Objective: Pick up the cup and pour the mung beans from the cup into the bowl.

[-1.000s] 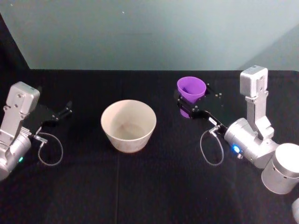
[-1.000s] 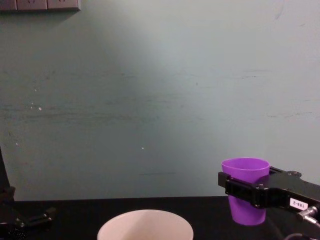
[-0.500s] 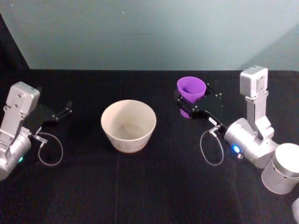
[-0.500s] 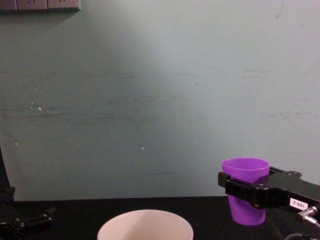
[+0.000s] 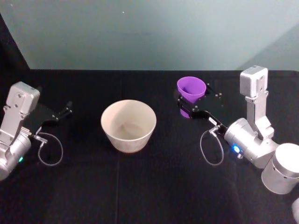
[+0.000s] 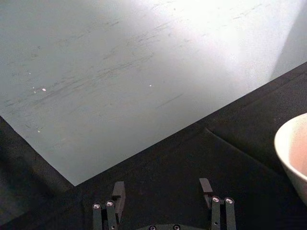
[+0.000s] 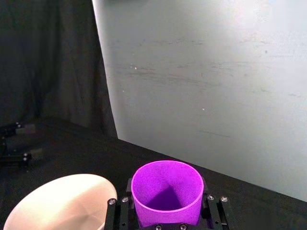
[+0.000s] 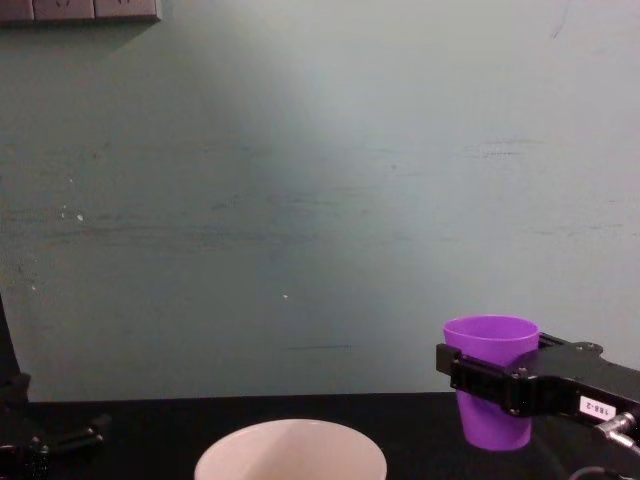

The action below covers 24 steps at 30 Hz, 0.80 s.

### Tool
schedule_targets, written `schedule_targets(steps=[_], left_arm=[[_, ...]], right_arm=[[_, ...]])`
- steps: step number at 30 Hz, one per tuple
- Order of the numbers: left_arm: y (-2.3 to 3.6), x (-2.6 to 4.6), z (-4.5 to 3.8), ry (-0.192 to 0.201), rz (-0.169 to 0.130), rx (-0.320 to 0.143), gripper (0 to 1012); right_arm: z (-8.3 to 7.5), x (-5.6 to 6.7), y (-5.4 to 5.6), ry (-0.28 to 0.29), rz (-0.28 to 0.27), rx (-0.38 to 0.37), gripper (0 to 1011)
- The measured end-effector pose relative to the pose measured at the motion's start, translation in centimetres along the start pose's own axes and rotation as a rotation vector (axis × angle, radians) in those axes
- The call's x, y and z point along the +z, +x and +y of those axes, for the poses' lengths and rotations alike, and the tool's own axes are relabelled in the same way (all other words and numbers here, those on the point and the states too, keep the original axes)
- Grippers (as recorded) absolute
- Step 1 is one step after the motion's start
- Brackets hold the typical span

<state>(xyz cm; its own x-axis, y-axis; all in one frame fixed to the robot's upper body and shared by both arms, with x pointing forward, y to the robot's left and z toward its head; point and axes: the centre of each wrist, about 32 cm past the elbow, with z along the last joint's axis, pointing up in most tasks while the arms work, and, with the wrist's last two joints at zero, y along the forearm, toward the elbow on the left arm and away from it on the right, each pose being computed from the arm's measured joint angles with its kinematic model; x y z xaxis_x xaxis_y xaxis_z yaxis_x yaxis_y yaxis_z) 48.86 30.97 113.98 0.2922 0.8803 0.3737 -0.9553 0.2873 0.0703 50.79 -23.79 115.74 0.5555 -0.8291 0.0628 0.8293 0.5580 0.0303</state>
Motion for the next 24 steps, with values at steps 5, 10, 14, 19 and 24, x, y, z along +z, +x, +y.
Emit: schedule_targets(steps=[5, 10, 14, 19, 24], left_arm=[[0.0, 0.0, 0.0, 0.0, 0.0, 0.0, 1000], [0.0, 0.0, 0.0, 0.0, 0.0, 0.0, 1000], [0.0, 0.0, 0.0, 0.0, 0.0, 0.0, 1000], [0.0, 0.0, 0.0, 0.0, 0.0, 0.0, 1000], [0.0, 0.0, 0.0, 0.0, 0.0, 0.0, 1000]], right_arm=[[0.0, 0.0, 0.0, 0.0, 0.0, 0.0, 734], [0.0, 0.0, 0.0, 0.0, 0.0, 0.0, 734], [0.0, 0.0, 0.0, 0.0, 0.0, 0.0, 734], [0.0, 0.0, 0.0, 0.0, 0.0, 0.0, 734], [0.0, 0.0, 0.0, 0.0, 0.0, 0.0, 734]])
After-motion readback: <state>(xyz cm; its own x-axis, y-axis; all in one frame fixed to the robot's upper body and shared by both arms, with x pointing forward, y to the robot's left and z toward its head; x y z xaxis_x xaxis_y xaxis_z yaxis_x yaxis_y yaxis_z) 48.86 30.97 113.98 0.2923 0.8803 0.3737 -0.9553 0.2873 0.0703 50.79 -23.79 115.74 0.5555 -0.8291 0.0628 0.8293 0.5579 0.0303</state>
